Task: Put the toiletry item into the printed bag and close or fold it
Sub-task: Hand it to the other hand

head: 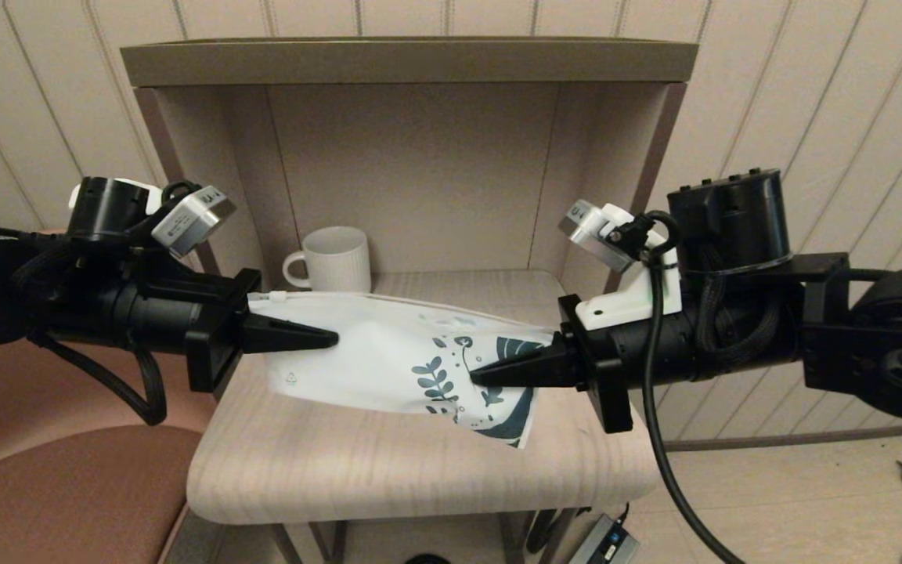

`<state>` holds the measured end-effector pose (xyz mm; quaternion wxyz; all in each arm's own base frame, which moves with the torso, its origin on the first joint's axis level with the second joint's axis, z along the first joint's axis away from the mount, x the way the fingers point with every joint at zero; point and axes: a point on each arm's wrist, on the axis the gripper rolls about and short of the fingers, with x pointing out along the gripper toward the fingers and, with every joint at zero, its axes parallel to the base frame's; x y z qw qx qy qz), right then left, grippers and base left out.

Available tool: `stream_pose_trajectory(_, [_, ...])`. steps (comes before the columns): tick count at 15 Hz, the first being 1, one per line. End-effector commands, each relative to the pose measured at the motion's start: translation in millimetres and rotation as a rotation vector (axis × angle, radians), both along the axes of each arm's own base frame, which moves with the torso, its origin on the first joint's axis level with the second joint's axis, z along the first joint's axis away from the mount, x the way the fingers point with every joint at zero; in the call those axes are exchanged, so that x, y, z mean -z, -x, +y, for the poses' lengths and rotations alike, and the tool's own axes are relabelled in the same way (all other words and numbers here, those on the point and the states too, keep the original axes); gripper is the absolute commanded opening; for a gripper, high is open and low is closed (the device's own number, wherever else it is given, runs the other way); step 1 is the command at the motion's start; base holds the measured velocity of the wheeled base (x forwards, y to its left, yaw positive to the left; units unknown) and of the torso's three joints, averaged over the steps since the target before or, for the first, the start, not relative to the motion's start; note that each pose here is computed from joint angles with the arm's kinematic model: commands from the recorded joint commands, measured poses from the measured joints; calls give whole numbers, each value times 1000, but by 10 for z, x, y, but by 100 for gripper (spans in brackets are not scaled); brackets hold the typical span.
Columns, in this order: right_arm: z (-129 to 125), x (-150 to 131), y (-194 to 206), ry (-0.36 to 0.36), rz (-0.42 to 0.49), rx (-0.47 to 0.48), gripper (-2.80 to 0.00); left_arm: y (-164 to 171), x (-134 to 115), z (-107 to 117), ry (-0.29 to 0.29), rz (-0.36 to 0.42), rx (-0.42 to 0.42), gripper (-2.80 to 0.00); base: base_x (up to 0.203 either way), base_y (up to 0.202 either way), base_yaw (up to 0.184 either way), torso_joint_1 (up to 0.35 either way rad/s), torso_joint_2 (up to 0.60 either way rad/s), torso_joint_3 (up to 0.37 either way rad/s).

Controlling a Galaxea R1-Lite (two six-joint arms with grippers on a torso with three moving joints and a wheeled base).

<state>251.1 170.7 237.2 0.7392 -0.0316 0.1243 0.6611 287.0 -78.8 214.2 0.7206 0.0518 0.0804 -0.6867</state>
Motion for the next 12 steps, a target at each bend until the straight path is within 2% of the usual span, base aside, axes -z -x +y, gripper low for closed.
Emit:
stream_pose_trajectory(1, [3, 6, 0, 0, 0, -4, -280, 0, 4, -2, 3, 0, 6, -280, 0, 0, 0, 0, 0, 0])
stream_pose_trajectory(3, [13, 21, -20, 5, -6, 15, -280, 0, 4, -2, 3, 0, 6, -280, 0, 0, 0, 0, 0, 0])
stream_pose_trajectory(8, [60, 50, -71, 46, -71, 172, -280, -9, 14, -4, 3, 6, 6, -280, 0, 0, 0, 0, 0, 0])
stream_pose_trajectory(12, [145, 13, 61, 54, -68, 137, -280, -5, 19, -3, 0, 13, 5, -280, 0, 0, 0, 0, 0, 0])
